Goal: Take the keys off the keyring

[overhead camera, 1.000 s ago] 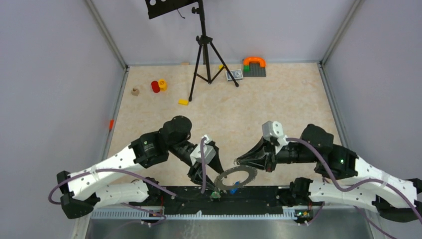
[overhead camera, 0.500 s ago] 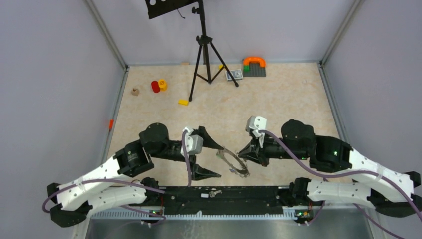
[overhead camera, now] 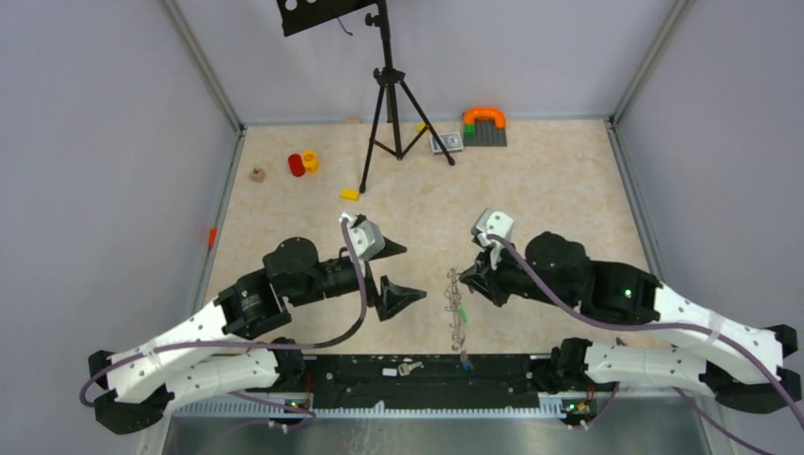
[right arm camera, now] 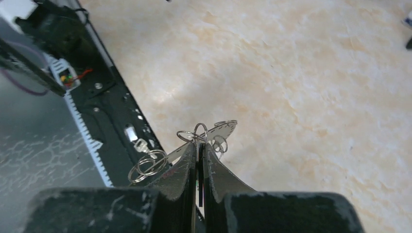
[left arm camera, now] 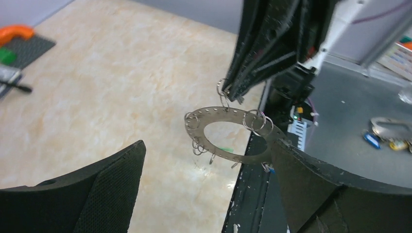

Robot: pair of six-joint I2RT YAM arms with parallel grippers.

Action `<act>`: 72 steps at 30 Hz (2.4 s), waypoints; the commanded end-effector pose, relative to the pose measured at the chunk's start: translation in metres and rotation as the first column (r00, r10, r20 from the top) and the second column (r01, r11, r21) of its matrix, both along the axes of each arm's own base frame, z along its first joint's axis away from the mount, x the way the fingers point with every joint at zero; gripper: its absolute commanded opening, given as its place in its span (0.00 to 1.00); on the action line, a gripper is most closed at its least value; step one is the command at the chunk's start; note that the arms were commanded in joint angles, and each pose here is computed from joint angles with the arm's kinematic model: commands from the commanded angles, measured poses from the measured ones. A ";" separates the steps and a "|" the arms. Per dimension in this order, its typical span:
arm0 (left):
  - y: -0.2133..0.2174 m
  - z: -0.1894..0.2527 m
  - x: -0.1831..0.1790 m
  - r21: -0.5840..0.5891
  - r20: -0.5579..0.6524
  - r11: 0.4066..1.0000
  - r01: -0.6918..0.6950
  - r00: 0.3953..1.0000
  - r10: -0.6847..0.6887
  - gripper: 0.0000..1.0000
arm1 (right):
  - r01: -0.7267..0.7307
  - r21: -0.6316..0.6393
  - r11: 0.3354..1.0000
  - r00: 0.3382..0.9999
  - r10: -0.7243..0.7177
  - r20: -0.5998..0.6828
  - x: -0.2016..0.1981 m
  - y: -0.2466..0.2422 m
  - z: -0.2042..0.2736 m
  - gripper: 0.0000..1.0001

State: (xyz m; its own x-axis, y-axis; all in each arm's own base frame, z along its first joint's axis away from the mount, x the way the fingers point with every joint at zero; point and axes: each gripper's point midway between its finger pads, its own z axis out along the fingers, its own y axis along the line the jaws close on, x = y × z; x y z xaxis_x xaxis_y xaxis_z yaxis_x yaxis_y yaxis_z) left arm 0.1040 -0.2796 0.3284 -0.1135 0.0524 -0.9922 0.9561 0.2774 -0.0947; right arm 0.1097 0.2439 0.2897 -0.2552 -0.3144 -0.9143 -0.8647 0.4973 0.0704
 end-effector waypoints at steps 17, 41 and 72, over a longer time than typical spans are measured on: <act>0.037 -0.148 0.036 0.279 -0.601 0.813 -0.511 0.568 0.563 0.99 | 0.404 -0.278 0.871 0.843 -0.473 -0.256 0.059 0.011 -0.155 0.00; 0.017 -0.265 -0.074 0.652 -0.598 0.743 -0.149 0.500 0.626 0.78 | 0.561 -0.160 0.812 0.774 -0.583 -0.247 0.056 -0.039 -0.135 0.54; 0.034 -0.312 -0.100 0.877 -0.345 0.479 -0.032 0.653 0.674 0.01 | 0.549 -0.026 0.835 0.801 -0.535 -0.270 0.052 -0.040 -0.112 0.39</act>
